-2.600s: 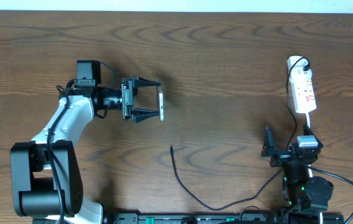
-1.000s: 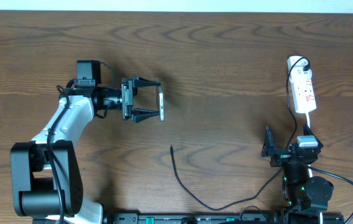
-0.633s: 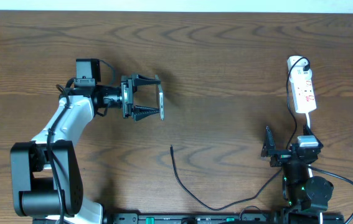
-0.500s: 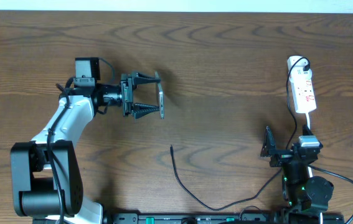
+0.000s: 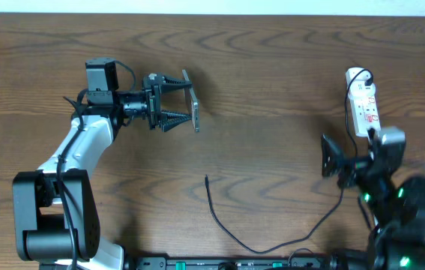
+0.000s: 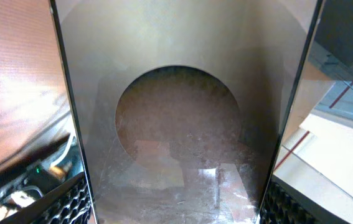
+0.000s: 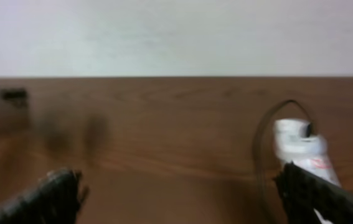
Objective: Plug charger to phone and switch on socket
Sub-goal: 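Bring the right gripper toward the phone held by the left gripper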
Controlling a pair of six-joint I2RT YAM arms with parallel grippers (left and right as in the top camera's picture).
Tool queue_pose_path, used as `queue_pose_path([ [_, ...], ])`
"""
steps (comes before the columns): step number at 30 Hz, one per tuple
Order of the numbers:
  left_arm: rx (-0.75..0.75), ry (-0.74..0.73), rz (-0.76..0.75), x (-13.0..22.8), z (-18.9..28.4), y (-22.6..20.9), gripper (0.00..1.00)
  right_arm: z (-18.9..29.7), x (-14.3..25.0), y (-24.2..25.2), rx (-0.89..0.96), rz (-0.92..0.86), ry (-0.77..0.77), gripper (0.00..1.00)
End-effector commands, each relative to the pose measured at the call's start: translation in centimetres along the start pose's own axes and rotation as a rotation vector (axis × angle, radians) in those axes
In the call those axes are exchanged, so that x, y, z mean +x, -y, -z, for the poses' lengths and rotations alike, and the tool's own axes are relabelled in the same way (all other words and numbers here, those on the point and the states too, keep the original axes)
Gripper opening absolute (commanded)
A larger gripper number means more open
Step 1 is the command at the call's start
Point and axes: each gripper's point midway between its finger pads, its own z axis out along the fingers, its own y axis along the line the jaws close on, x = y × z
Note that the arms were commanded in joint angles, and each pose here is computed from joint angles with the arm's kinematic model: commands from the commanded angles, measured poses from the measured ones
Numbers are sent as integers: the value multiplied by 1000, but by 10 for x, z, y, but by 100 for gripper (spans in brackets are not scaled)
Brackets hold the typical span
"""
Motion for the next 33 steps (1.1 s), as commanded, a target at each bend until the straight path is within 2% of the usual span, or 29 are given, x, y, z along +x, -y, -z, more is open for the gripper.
queue_pose_path([
  [1, 17, 35, -49, 3, 3, 21, 7, -17, -27, -19, -141, -32, -82, 99],
  [5, 25, 109, -63, -10, 4, 26, 7, -41, -33, -22, -203, -99, -228, 99],
  [9, 43, 212, -85, -27, 7, 34, 7, -69, -29, -40, -339, -93, -363, 99],
  [13, 76, 274, -111, -36, 10, 47, 7, -93, -29, -63, -427, -63, -418, 99],
  [19, 104, 321, -132, -42, 10, 57, 7, -119, -28, -108, -553, 27, -427, 99],
  [24, 92, 362, -138, -45, -4, 55, 7, -122, -34, -146, -660, 190, -342, 99],
  [33, 72, 355, -160, -35, -36, 53, 7, -116, -34, -176, -733, 228, -322, 99],
])
